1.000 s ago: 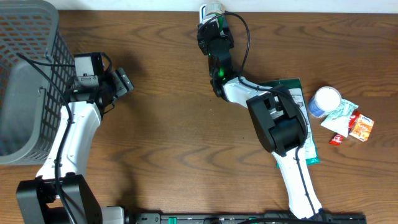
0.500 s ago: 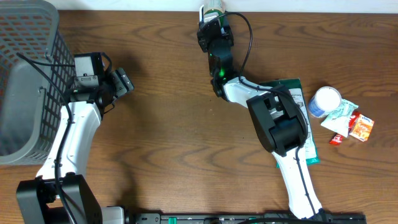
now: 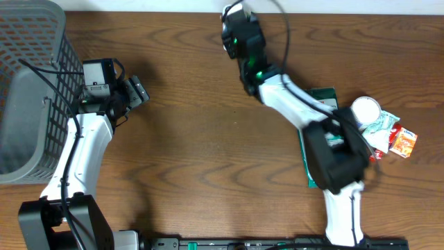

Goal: Scan the item barcode
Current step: 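Carry the green jar back toward the right table edge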

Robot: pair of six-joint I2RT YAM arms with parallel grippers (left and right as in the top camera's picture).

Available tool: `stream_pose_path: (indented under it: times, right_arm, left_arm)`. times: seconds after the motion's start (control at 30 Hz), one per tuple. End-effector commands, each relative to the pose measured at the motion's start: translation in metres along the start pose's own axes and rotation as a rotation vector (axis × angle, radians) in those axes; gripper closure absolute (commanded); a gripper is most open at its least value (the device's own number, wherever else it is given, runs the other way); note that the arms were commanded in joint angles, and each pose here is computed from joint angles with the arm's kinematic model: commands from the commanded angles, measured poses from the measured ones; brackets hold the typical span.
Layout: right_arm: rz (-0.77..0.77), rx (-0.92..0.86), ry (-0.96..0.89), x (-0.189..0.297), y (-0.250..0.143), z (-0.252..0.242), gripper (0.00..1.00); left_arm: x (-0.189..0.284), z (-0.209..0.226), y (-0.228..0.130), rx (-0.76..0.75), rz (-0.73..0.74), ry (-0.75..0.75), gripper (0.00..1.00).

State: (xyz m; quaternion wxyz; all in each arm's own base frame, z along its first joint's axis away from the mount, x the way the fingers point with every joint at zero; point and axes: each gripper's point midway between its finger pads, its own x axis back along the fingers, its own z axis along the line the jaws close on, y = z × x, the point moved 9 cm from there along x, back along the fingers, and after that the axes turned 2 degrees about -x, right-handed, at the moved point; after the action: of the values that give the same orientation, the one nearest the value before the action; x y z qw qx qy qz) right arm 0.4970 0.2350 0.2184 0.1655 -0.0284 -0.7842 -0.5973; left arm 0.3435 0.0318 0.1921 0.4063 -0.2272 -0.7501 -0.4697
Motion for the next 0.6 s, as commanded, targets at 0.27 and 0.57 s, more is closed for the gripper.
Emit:
stream_pose_path:
  times: [0.27, 0.57]
  right_arm:
    - [0.159, -0.305, 0.122, 0.131, 0.081, -0.049, 0.99]
    - [0.702, -0.340, 0.214, 0.191, 0.019, -0.064, 0.99]
  left_arm:
    - [0.002, 0.000, 0.005, -0.004, -0.018, 0.008, 0.11]
    - [0.002, 0.000, 0.005, -0.004, -0.018, 0.008, 0.11]
